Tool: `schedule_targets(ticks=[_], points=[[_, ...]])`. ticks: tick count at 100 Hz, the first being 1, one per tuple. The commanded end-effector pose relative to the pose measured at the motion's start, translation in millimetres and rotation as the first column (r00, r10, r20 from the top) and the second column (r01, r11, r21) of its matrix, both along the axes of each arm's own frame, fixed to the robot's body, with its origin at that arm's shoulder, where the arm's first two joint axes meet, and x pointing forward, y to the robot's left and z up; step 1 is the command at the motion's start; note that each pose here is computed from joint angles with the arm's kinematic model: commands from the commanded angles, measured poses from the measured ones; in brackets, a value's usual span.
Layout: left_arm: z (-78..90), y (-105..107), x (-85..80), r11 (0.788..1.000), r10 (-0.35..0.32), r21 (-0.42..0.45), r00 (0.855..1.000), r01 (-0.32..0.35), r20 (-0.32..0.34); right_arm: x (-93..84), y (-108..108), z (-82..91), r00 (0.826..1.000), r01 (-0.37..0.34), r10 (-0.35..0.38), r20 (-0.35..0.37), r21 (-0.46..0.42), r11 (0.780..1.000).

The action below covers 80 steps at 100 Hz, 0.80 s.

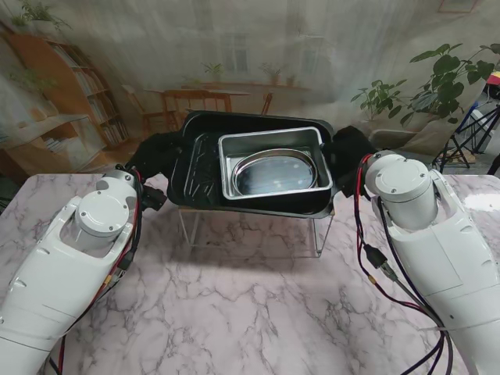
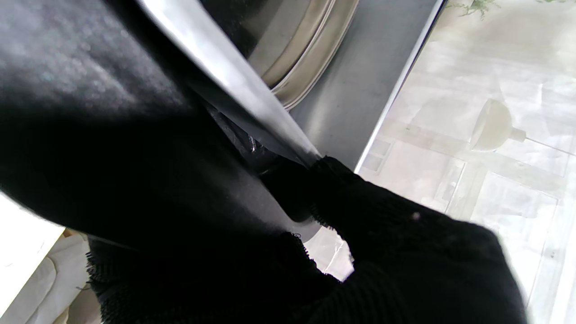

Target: Stack the baking trays onto the shelf

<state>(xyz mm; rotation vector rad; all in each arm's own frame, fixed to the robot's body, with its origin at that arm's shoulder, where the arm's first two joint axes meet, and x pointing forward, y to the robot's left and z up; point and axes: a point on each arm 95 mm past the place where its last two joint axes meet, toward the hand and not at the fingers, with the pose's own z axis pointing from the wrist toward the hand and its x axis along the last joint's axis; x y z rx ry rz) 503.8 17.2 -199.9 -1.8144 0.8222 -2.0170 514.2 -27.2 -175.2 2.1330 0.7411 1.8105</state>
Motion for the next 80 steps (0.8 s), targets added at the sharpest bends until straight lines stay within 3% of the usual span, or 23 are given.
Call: schedule_targets(ticks=[1,35,80], points=[[17.0,-50,-5.9,0.99,-0.131,-0.052,0.991,0.132,0.035,-4.1,48,20.1,0.992,-0.122,0.119,0.049,0.069,0.99],[4.2,-50,6.6,0.994,-0.081,-0.068,0.996,0.08,-0.02,6.7,46,6.1,0.998,-0.063,0.061,0.02,0.094,0.994],[-1.2,-48,6.1,0.993,-0.1,-0.065,0.993,0.096,-0.064,3.6,40,0.0,0.999,-0.03,0.031,-0.006,0.148,0.989]])
